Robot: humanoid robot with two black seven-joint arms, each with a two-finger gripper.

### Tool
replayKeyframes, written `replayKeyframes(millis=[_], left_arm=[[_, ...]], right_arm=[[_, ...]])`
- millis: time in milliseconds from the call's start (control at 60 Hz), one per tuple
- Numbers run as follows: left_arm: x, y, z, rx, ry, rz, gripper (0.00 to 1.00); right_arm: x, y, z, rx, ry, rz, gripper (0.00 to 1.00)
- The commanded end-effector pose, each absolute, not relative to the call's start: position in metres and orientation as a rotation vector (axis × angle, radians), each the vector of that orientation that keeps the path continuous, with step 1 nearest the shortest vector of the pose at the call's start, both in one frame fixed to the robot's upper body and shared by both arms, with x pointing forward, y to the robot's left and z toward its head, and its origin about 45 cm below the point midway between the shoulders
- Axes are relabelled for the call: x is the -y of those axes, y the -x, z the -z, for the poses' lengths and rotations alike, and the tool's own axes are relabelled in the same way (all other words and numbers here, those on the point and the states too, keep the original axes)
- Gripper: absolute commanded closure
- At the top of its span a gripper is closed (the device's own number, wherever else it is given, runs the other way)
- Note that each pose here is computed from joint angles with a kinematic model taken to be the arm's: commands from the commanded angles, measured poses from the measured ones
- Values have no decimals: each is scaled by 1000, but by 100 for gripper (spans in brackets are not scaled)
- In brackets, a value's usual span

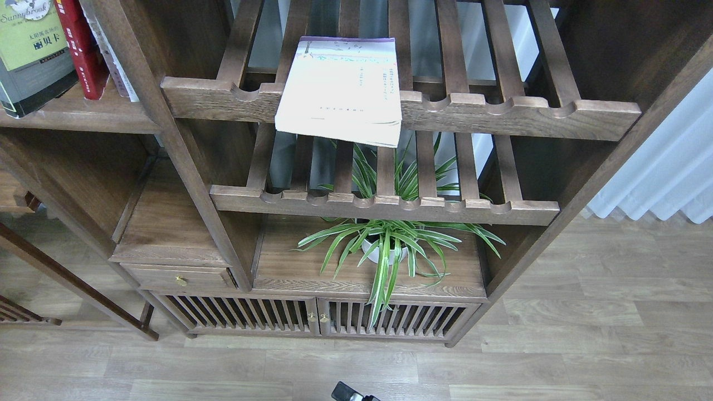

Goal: Organize books on shelf
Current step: 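Place the green book on the side shelf with the left gripper, then raise the right gripper toward the white paperback on the upper shelf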

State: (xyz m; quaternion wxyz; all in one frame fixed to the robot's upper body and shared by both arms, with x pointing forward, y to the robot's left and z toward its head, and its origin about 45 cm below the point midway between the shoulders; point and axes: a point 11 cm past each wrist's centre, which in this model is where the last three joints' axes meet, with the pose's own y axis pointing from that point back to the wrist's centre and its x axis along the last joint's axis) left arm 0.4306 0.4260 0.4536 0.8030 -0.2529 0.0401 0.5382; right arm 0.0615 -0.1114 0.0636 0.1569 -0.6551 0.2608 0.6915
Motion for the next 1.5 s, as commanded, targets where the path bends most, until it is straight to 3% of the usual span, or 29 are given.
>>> replayKeyframes(millis=[0, 400, 733, 1017, 1133, 1267, 1483], left_arm=[[-422, -431, -455, -78, 567, -1144, 67], [-436, -416, -450, -76, 624, -1159, 66], [-461, -351, -409, -111, 645, -1197, 63], [-473, -299, -375, -159, 625, -1251, 49], [-469, -284, -351, -233, 639, -1256, 31], [-472, -266, -313, -336, 602, -1308, 20], [-473, -236, -259, -487, 570, -1385, 12]], right_arm=[[111, -60, -63, -747, 1872, -1982, 1], [112, -62, -63, -754, 1868, -1976, 1], [96, -75, -72, -724, 1811, -1931, 1], [85, -90, -80, -709, 1771, -1881, 1], [83, -103, -86, -710, 1732, -1839, 1], [78, -105, -90, -693, 1723, -1832, 1], [69, -128, -105, -627, 1781, -1766, 1]])
